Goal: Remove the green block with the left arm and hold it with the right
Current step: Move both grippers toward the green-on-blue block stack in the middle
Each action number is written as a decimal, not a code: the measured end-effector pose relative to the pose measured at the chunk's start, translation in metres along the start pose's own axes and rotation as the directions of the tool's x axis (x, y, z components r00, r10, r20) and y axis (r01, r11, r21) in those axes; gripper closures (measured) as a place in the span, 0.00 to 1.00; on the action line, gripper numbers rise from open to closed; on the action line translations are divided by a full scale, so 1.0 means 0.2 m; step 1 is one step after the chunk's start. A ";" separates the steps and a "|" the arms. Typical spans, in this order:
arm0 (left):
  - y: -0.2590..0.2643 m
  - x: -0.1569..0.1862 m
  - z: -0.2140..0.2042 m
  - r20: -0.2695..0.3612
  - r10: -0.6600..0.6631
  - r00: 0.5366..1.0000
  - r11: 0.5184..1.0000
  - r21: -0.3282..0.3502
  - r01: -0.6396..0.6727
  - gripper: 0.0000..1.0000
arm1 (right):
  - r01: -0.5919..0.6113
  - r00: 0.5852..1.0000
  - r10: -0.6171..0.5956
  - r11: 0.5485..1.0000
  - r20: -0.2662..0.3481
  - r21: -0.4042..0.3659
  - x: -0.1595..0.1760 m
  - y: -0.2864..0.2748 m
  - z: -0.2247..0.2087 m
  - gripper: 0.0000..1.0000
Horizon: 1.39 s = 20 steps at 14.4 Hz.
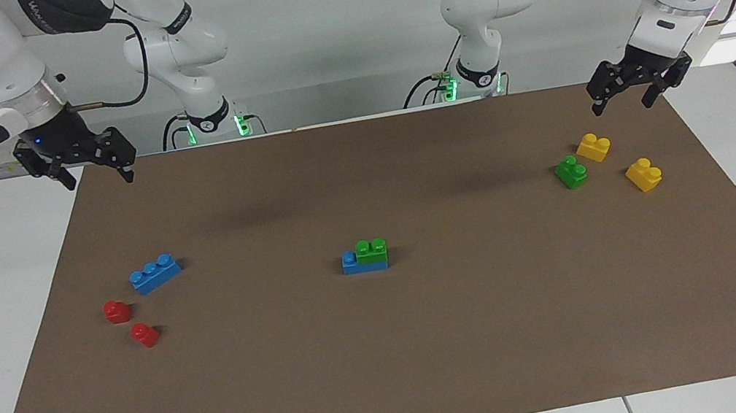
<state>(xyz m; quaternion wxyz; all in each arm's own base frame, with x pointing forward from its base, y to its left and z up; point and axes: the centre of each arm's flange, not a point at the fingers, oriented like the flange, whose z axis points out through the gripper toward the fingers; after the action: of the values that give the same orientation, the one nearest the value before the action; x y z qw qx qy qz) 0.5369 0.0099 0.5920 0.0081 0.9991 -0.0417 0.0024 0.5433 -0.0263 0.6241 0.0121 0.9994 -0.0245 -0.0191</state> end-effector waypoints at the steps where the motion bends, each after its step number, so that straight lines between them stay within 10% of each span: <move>1: 0.00 0.00 0.00 0.001 0.000 1.000 1.000 0.000 0.000 0.00 | 0.000 1.000 0.000 1.000 0.001 0.000 0.00 0.00 0.00 0.00; 11: 0.00 0.00 0.00 0.003 0.000 1.000 1.000 0.000 0.000 0.00 | -0.007 0.999 0.007 1.000 -0.040 0.001 0.02 0.00 0.00 0.00; 20: 0.37 -0.02 0.02 0.044 -0.318 0.947 0.948 0.016 0.318 0.00 | -0.446 0.894 0.447 0.894 -0.026 0.039 0.01 -0.06 0.08 0.00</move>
<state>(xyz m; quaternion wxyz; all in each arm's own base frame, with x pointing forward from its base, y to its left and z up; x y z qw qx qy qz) 0.5276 -0.0629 0.5884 0.0028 0.9926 0.1197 -0.0220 0.5450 -0.0152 0.6080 0.0005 0.9674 -0.2531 0.0015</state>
